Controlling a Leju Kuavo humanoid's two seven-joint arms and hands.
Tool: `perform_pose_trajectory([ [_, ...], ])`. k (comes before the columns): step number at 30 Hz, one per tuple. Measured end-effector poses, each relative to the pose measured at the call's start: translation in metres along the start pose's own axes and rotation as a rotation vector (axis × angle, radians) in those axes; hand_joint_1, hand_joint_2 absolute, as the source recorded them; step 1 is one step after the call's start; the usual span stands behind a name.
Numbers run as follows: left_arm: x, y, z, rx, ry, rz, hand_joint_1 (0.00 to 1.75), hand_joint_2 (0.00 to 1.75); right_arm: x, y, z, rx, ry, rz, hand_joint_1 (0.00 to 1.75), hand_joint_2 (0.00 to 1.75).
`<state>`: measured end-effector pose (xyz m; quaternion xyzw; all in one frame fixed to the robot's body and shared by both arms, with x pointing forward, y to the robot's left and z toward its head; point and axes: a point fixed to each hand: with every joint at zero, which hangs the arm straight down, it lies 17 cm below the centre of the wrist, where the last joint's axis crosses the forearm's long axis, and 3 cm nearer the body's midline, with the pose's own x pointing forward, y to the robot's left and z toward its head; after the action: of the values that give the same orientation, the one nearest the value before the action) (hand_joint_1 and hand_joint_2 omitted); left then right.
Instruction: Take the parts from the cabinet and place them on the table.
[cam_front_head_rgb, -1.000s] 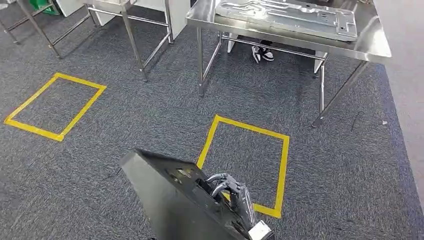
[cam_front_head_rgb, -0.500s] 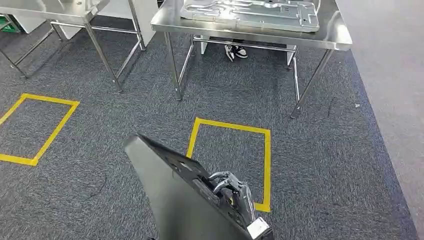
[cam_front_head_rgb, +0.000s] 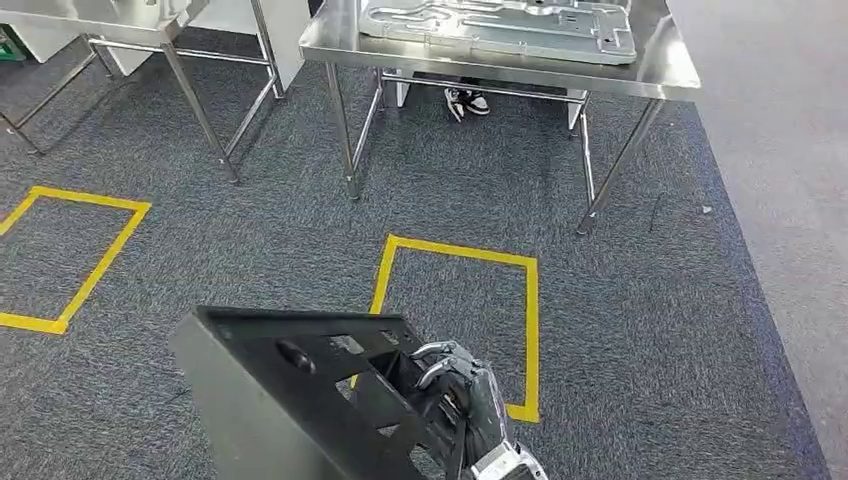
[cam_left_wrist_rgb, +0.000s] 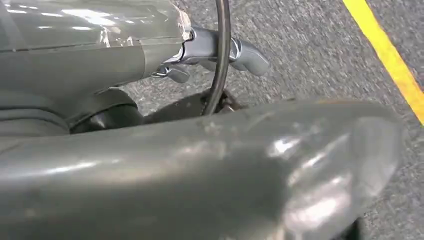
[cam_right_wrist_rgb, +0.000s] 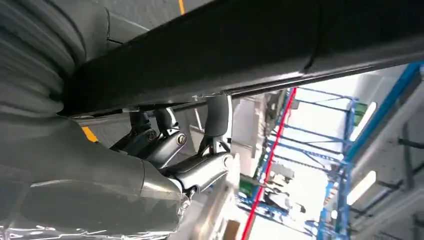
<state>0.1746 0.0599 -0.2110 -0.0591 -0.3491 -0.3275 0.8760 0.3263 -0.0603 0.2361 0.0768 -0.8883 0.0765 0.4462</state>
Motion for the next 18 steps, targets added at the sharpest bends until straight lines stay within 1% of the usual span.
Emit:
perform_pose_trajectory([
  [6, 0.0026, -0.0013, -0.0005, -0.01, -0.004, 0.008, 0.0, 0.0, 0.0089, -0.0027, -0.0044, -0.012, -0.016, 0.015, 1.75, 1.75],
  [13, -0.0039, -0.0051, 0.002, -0.018, 0.01, 0.015, 0.0, 0.0, 0.0074, -0.0037, -0.0037, -0.018, -0.006, 0.018, 1.75, 1.75],
  [18, -0.0049, -0.0051, 0.0019, -0.021, 0.017, 0.019, 0.0, 0.0, 0.0051, -0.0103, -0.005, -0.046, 0.009, 0.042, 1.75, 1.75],
])
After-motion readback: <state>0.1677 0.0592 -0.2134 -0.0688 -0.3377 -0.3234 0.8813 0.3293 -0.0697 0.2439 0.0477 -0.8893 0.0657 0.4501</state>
